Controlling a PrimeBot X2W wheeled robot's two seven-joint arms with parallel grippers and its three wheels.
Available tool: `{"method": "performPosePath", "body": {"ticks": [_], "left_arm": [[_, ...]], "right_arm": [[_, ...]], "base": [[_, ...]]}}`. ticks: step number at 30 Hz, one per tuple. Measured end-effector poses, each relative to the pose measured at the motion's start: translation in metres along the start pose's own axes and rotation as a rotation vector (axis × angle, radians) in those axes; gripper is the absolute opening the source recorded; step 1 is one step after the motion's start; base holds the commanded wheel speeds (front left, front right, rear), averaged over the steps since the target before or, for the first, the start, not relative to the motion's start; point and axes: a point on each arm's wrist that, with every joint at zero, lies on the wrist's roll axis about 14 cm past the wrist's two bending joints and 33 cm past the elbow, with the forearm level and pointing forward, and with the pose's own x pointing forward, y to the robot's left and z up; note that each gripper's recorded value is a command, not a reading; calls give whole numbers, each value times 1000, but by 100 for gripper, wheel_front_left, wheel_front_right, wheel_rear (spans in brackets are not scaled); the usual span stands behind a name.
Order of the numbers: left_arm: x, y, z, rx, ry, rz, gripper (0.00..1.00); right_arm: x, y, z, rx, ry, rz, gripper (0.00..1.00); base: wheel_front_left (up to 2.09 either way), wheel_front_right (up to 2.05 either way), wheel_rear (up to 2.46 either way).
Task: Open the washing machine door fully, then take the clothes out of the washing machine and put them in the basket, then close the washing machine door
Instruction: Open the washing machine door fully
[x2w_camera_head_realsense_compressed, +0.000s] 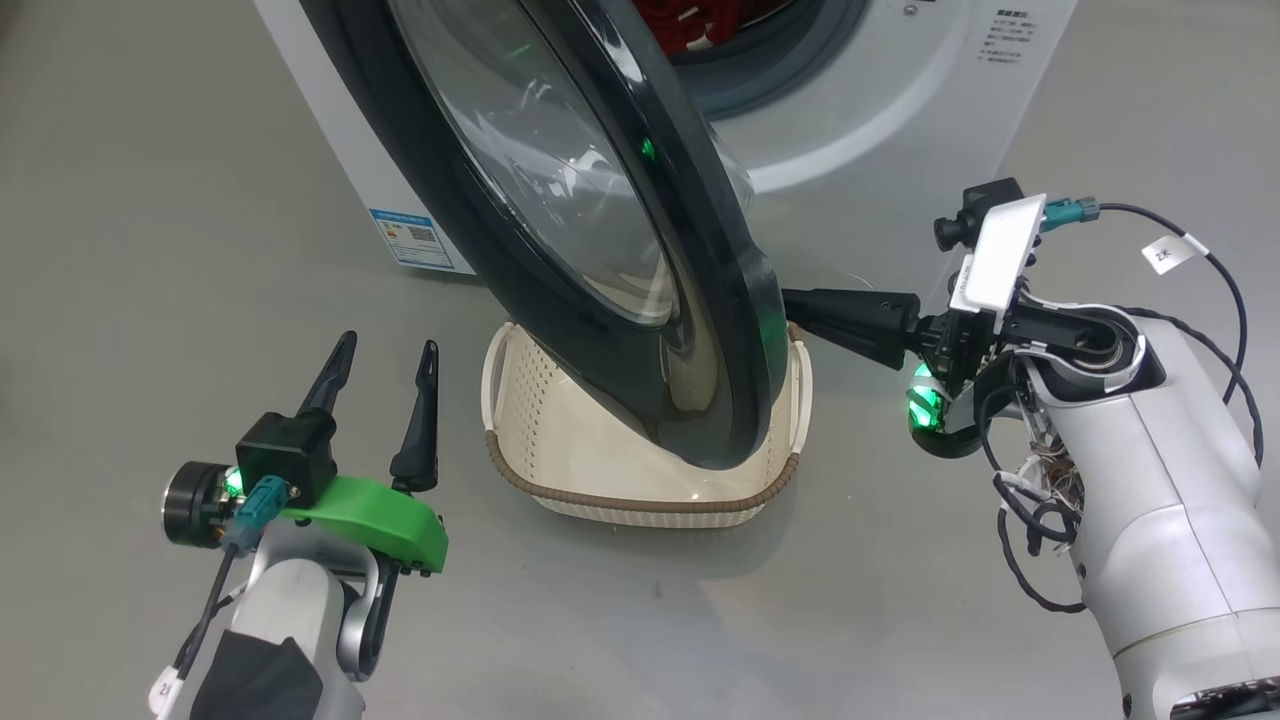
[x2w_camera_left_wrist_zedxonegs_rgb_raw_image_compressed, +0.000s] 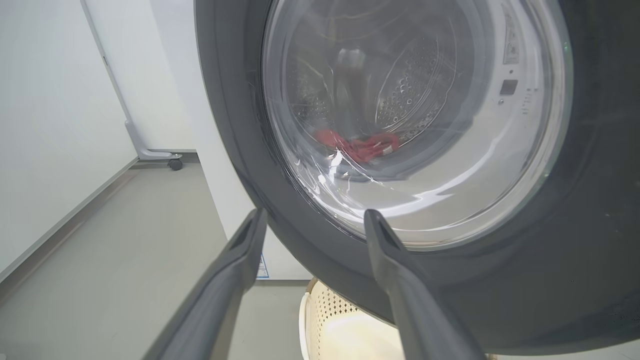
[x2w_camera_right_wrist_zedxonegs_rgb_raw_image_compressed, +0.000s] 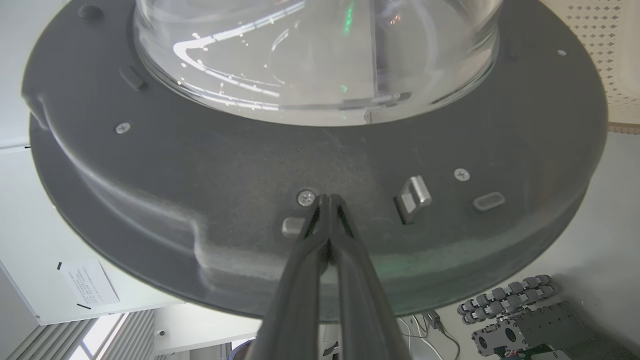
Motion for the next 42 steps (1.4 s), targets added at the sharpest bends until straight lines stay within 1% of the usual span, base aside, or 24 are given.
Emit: {"method": "performPosePath", "body": {"ticks": [11,16,28,42], "left_arm": [[-12,13,4,6,-4,33,100],[-19,22,6,7,-9,57,100],[-37,39,7,1,-7,113,100],[-58,62,9,-5,-11,185,100]], "right_arm": [[19,5,-24,0,82,29,0],[31,14,-39,-3,140,62,0],[56,18,-76,7,267,99,0],[87,26,-102,-2,340,122,0]], "base": [[0,0,0],[0,0,0],[0,0,0],[0,0,0]]}}
